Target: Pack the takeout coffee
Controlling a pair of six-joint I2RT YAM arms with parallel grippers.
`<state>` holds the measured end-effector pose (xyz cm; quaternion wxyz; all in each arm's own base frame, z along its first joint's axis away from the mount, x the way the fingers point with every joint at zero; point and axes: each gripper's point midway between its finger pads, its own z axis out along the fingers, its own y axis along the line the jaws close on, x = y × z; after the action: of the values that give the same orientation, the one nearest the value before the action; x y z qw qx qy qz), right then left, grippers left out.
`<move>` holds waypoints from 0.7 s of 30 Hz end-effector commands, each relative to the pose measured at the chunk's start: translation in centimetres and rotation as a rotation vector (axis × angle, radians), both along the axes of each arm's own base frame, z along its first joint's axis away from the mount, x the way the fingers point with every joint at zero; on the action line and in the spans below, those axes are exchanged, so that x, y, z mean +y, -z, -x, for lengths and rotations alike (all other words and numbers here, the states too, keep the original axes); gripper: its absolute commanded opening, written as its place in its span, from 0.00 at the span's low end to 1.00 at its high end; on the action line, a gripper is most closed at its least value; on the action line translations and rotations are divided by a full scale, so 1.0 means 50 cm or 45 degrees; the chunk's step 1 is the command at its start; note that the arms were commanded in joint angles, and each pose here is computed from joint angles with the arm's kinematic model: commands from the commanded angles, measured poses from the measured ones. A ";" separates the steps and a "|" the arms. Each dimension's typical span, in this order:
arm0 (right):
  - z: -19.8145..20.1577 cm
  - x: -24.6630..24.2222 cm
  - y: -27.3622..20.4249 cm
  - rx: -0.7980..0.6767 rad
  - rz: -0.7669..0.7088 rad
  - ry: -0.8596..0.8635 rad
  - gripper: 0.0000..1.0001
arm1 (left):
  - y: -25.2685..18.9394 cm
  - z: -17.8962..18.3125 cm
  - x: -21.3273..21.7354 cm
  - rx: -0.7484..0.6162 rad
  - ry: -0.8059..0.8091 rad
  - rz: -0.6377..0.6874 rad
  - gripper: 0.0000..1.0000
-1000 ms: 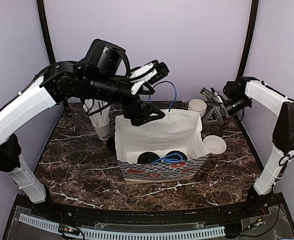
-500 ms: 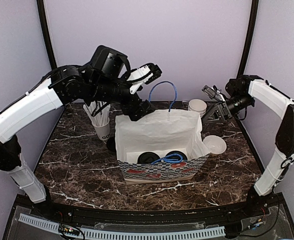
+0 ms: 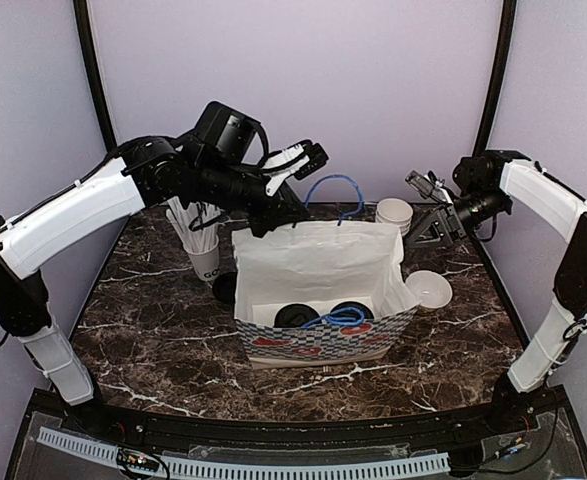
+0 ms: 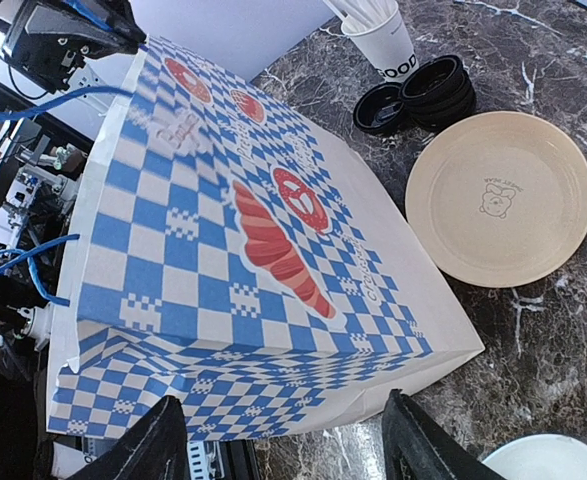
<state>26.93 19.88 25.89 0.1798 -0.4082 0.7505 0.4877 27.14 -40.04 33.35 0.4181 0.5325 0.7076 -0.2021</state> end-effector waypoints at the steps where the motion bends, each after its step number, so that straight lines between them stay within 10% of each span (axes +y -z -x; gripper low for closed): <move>1: 0.001 -0.005 -0.009 -0.013 0.004 0.010 0.66 | -0.028 0.074 -0.007 0.066 0.179 0.122 0.00; 21: -0.015 -0.014 -0.002 -0.006 0.071 0.039 0.67 | 0.031 0.376 0.014 0.212 0.477 0.276 0.00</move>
<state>27.27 19.21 25.32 0.1713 -0.4063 0.7696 0.4618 9.83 -39.20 31.51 0.3775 0.5988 0.6040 -0.3662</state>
